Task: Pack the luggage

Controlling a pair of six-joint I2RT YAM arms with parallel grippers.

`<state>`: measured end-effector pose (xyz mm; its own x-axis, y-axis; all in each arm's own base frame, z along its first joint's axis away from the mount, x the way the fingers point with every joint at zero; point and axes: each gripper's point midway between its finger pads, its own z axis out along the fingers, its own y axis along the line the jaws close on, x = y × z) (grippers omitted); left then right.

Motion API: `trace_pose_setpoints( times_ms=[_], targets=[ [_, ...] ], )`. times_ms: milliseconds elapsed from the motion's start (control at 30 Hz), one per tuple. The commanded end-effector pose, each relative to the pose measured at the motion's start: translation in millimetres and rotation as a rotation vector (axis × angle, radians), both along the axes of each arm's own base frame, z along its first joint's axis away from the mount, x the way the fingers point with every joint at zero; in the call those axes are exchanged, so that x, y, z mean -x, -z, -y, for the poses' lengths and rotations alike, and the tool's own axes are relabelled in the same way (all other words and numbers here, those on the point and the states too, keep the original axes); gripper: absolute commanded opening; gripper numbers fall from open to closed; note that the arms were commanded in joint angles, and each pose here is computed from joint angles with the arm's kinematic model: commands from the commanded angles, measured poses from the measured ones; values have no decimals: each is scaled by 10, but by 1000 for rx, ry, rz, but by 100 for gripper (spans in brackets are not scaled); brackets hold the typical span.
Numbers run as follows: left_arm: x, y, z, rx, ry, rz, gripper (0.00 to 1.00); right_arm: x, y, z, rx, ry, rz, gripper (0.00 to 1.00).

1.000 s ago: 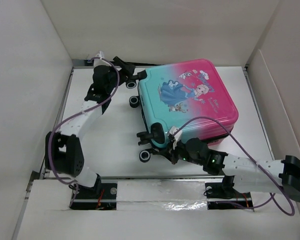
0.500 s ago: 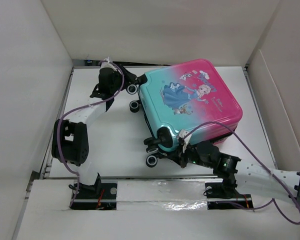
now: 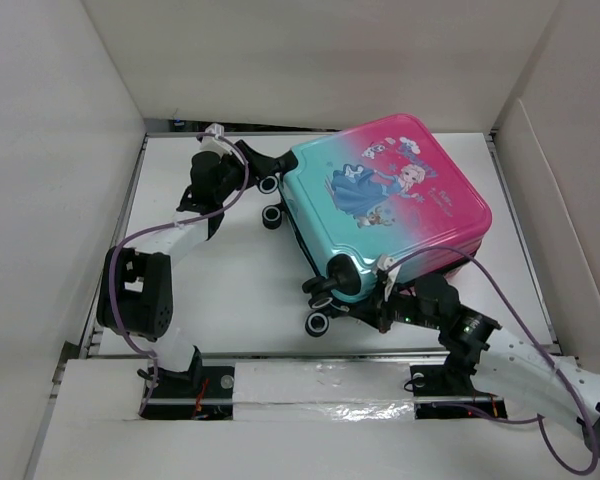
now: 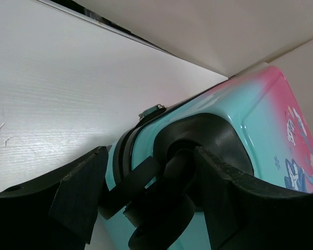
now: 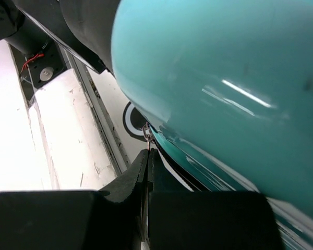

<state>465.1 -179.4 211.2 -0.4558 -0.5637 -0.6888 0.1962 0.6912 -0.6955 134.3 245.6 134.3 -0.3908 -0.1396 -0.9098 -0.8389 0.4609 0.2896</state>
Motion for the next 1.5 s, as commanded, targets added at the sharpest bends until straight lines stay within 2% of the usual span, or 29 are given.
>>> trace_pose_setpoints(
  times_ms=[0,133,300,433,600,633,767,1000,1167,1233,1267,1367,1433,1467],
  targets=[
    [366,-84,290,36,188,21,63,-306,-144,109,-34,113,69,0],
    [396,-139,350,43,235,56,61,-417,-156,217,-41,156,65,0],
    [427,-182,453,45,317,88,52,-453,-171,281,-63,167,64,0],
    [471,-235,487,32,359,132,52,-514,-178,322,-63,182,62,0],
    [449,-187,572,29,423,115,50,-552,-221,317,-58,181,70,0],
    [455,-162,588,33,437,107,51,-575,-228,333,-58,190,73,0],
    [496,-2,642,51,483,65,69,-595,-275,336,-61,188,84,0],
    [526,157,645,58,488,14,81,-576,-250,320,-53,170,78,0],
    [489,225,552,117,470,-14,79,-556,-250,321,-56,164,79,0],
    [488,156,531,159,470,18,74,-548,-259,318,-59,160,81,0],
    [494,172,545,168,481,13,67,-546,-259,317,-59,158,81,0],
    [418,95,528,182,478,42,63,-539,-270,310,-63,152,85,0],
    [344,-12,538,173,479,72,63,-540,-265,302,-63,147,85,0],
    [299,-29,530,165,466,77,68,-531,-262,293,-64,140,83,0]
  ],
)
